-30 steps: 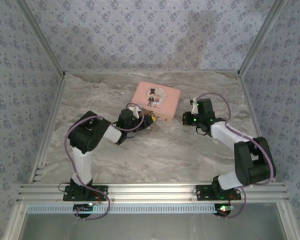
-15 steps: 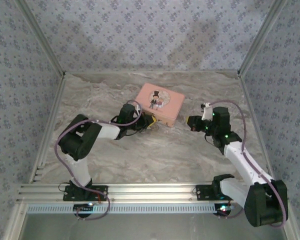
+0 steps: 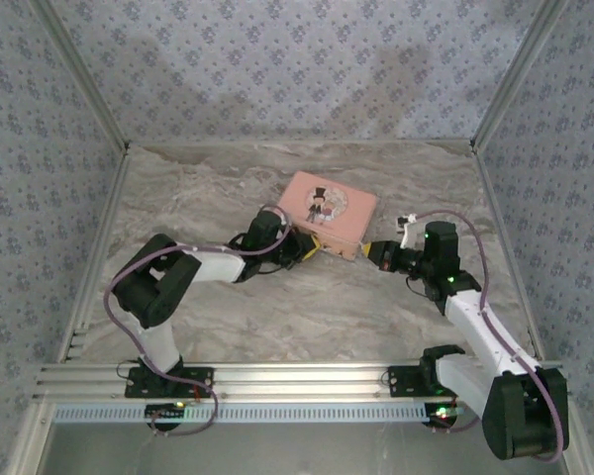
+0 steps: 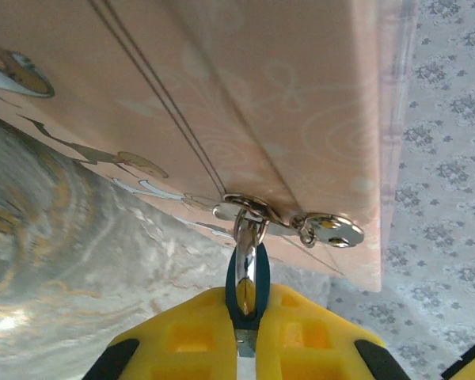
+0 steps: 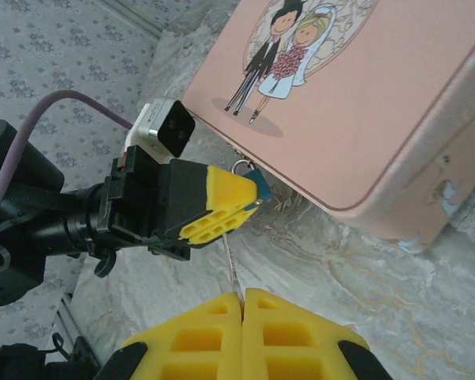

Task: Unlock the padlock with the key

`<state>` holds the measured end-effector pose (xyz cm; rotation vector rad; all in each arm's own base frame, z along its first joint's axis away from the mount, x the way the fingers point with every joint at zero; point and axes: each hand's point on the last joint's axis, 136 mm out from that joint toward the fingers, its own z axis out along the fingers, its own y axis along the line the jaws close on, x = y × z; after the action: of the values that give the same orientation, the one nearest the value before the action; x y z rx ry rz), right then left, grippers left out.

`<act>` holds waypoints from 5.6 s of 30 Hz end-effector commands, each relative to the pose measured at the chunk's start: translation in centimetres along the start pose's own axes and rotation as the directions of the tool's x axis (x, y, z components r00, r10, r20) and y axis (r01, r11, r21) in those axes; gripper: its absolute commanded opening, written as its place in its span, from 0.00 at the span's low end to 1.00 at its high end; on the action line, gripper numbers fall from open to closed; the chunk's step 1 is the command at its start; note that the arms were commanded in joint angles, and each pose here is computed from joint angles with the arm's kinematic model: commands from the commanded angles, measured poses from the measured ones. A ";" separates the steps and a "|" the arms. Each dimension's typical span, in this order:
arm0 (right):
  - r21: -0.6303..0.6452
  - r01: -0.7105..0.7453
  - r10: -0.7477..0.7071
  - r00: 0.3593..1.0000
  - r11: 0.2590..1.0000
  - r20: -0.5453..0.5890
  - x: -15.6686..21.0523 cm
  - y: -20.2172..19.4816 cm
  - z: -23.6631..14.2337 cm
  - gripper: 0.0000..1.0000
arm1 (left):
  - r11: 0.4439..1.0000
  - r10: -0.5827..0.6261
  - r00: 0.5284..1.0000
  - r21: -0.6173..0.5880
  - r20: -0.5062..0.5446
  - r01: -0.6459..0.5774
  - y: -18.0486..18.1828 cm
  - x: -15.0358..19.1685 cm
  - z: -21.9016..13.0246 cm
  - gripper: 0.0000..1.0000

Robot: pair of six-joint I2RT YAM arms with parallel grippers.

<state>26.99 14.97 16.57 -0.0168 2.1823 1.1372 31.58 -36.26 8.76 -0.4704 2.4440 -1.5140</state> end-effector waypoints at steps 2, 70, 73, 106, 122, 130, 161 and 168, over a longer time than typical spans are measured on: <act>-0.034 -0.079 0.079 0.997 0.996 -0.018 1.2 -0.1 0.0 0.00 | 0.987 -0.054 0.998 0.150 -0.013 0.055 -3.7 0.0 1.6 0.04; 0.036 -0.187 0.188 0.982 0.982 -0.026 3.3 -2.1 2.9 0.00 | 0.998 0.009 0.977 0.070 -0.213 0.006 1.3 1.6 1.2 0.06; 0.017 -0.230 0.230 0.973 0.973 0.000 3.8 -1.6 2.6 0.00 | 0.996 0.012 0.975 0.093 -0.223 0.009 0.7 2.0 1.8 0.06; -0.071 -0.391 0.397 0.902 0.918 0.171 3.8 -3.1 6.2 0.00 | 0.966 0.000 0.975 0.254 -0.223 0.058 -3.7 2.8 3.6 0.05; -0.113 -0.415 0.429 0.889 0.903 0.158 3.5 -3.2 7.5 0.00 | 0.954 -0.007 0.976 0.290 -0.218 0.072 -3.9 2.5 3.7 0.05; -0.095 -0.431 0.441 0.885 0.898 0.151 3.9 -3.7 7.8 0.00 | 0.950 -0.014 0.977 0.301 -0.215 0.080 -4.0 2.5 3.7 0.05; -0.103 -0.453 0.465 0.867 0.886 0.179 2.7 -4.0 8.4 0.00 | 0.933 -0.024 0.978 0.345 -0.208 0.097 -4.1 2.7 3.3 0.05; -0.151 -0.465 0.487 0.856 0.872 0.172 1.9 -3.6 8.6 0.00 | 0.931 -0.020 0.976 0.353 -0.218 0.098 -4.2 3.0 3.3 0.05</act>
<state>30.31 19.04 7.77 0.6258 2.0484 1.3853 31.89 -40.85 8.45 -0.4835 2.3086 -1.9697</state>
